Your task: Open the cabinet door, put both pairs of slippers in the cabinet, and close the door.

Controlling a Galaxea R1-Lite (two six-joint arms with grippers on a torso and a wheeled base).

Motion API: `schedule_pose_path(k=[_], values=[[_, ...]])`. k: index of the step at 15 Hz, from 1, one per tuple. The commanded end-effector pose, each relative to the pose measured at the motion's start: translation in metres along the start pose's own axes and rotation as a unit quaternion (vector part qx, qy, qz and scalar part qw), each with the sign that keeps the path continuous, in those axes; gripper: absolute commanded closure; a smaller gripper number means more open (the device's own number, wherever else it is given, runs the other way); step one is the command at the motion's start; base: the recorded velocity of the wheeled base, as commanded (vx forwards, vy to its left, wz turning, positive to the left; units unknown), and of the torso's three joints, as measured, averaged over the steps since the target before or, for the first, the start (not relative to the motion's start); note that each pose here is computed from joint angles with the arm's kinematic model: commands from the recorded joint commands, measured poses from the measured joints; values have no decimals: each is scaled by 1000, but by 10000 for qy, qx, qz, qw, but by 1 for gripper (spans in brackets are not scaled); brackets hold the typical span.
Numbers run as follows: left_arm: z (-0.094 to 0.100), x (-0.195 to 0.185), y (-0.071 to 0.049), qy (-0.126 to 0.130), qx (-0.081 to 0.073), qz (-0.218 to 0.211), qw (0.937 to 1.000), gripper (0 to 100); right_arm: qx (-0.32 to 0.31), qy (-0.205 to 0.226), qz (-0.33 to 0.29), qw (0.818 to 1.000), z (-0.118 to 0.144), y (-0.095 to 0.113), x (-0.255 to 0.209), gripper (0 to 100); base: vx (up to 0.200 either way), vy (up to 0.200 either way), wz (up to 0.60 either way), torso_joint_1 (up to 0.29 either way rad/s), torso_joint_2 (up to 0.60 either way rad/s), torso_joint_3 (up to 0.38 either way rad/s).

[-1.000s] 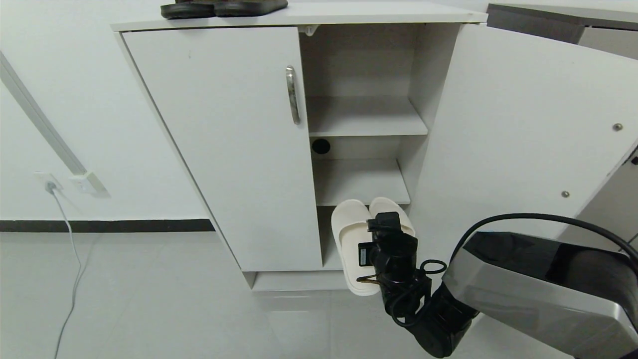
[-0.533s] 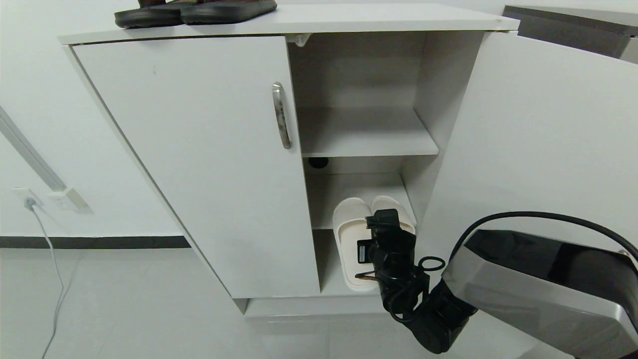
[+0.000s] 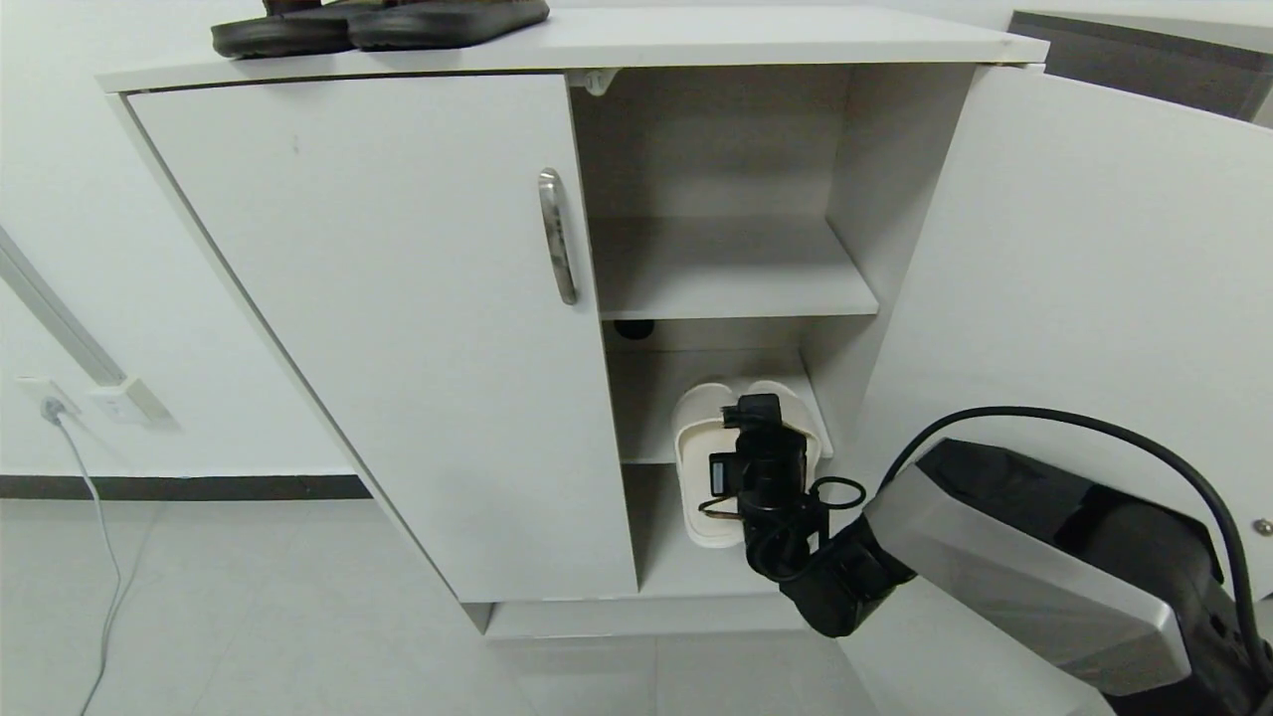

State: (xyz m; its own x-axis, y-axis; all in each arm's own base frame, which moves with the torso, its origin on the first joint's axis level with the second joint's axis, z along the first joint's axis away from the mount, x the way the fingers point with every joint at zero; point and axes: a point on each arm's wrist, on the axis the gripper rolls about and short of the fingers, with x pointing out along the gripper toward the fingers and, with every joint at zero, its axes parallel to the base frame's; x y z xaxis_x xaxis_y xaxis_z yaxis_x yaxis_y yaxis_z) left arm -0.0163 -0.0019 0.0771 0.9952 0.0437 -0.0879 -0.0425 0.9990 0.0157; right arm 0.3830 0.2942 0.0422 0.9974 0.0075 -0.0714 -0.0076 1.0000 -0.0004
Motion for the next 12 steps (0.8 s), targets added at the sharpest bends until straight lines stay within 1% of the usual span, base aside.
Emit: schedule_pose_path(k=[1,5,7,9,12], values=[[0,0,0,5,-1,10,10000,100,41,-46,-68,10000,3,3,14,100,0,0,0,0,0,0],[0,0,0,5,-16,25,10000,100,304,198,-121,9993,17,11,33,100,0,0,0,0,0,0],[0,0,0,5,-16,25,10000,100,375,228,-134,9989,27,14,40,100,0,0,0,0,0,0],[0,0,0,5,-16,25,10000,100,364,235,-135,9990,25,18,48,100,0,0,0,0,0,0],[0,0,0,-3,-16,25,10000,100,418,166,-227,9987,23,17,66,100,0,0,0,0,0,0]])
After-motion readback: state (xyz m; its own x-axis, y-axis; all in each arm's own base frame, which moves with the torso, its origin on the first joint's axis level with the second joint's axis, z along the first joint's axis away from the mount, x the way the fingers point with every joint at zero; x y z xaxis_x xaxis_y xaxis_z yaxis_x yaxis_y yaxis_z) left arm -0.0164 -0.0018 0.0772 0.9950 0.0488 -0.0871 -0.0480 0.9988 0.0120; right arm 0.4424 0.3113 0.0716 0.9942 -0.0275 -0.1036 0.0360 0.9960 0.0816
